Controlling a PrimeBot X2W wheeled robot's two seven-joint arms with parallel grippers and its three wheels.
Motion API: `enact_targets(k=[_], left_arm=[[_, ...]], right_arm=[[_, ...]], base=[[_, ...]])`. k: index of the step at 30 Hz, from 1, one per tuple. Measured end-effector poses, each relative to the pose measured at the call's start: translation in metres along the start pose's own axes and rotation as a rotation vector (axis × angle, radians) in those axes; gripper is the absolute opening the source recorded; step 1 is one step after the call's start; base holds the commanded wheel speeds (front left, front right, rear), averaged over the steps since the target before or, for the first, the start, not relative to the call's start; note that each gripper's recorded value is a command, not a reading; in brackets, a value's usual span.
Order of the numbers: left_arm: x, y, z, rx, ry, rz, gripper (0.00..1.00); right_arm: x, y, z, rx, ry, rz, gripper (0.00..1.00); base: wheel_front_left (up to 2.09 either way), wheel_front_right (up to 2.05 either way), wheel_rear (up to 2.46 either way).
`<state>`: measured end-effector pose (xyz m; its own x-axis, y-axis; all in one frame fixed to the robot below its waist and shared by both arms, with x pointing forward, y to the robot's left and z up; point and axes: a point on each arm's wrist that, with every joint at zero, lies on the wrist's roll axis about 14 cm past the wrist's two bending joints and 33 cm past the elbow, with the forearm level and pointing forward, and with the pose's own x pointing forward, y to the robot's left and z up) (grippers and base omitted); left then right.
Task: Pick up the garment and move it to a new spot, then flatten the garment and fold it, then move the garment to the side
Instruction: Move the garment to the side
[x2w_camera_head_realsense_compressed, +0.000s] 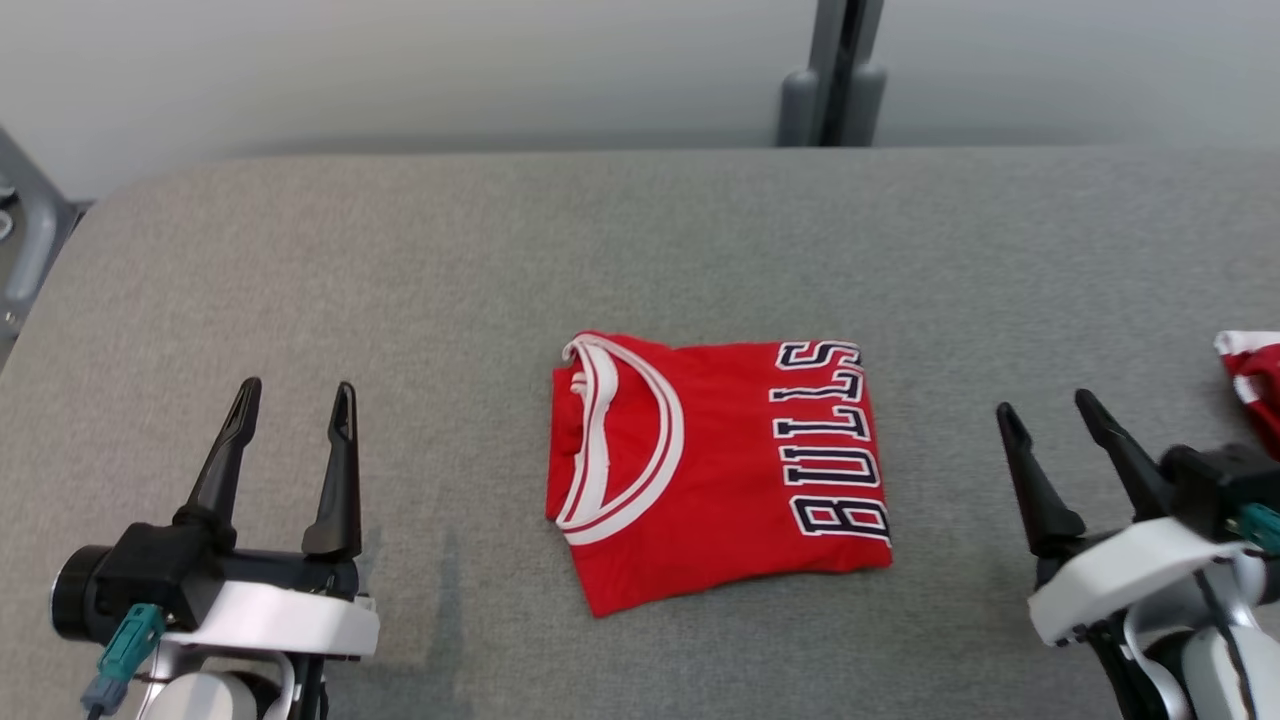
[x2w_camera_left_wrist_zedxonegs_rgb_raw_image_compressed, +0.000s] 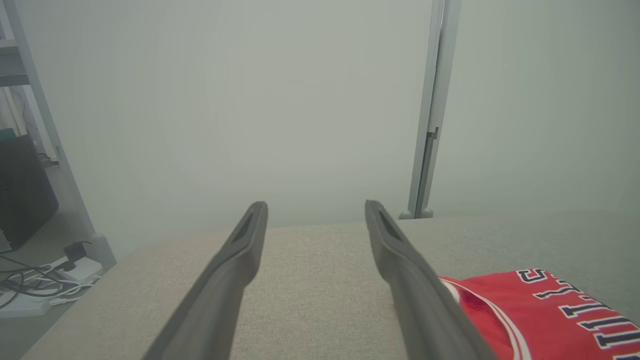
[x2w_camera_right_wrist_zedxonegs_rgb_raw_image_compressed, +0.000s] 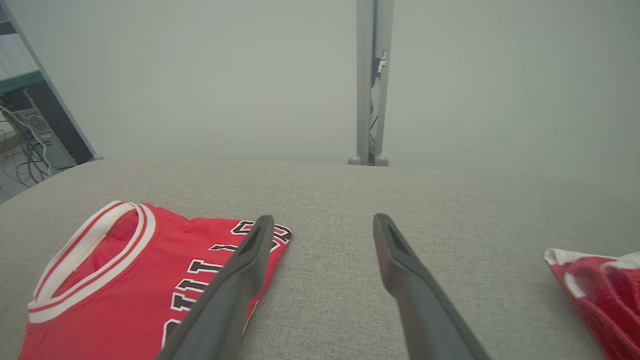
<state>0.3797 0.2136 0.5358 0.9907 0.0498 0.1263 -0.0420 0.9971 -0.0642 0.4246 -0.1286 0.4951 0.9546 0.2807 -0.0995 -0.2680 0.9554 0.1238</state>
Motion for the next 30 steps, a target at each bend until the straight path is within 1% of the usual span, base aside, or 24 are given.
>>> enact_targets(k=[7,10,14,15,16,17,21,25,27,30], left_arm=[[0.012,0.015,-0.021,-0.001,0.031,0.049,1.0],[0.013,0.024,-0.028,0.008,0.046,0.077,1.0],[0.013,0.032,-0.037,0.016,0.071,0.103,1.0],[0.013,0.033,-0.039,0.017,0.074,0.107,1.0],[0.014,0.034,-0.039,0.019,0.073,0.109,1.0],[0.015,0.035,-0.039,0.021,0.073,0.11,1.0],[0.019,0.032,-0.041,0.023,0.073,0.099,1.0],[0.027,0.027,-0.04,0.031,0.06,0.076,1.0],[0.034,0.021,-0.04,0.03,0.054,0.055,1.0],[0.046,0.006,-0.042,0.023,0.042,0.008,1.0]], right_arm=[[0.039,0.041,-0.072,0.049,0.233,0.139,1.0],[0.049,0.056,-0.097,0.067,0.304,0.184,1.0],[0.055,0.068,-0.119,0.088,0.373,0.22,1.0],[0.057,0.068,-0.12,0.09,0.378,0.223,0.71],[0.058,0.068,-0.122,0.09,0.389,0.228,0.3],[0.059,0.068,-0.122,0.086,0.391,0.232,0.0],[0.057,0.069,-0.12,0.058,0.397,0.255,0.0],[0.052,0.065,-0.115,-0.002,0.394,0.279,0.0],[0.049,0.056,-0.111,-0.034,0.387,0.275,0.0],[0.043,0.031,-0.101,-0.092,0.369,0.239,0.0]], base=[[0.0,0.0,0.0],[0.0,0.0,0.0],[0.0,0.0,0.0],[0.0,0.0,0.0],[0.0,0.0,0.0],[0.0,0.0,0.0],[0.0,0.0,0.0],[0.0,0.0,0.0],[0.0,0.0,0.0],[0.0,0.0,0.0]])
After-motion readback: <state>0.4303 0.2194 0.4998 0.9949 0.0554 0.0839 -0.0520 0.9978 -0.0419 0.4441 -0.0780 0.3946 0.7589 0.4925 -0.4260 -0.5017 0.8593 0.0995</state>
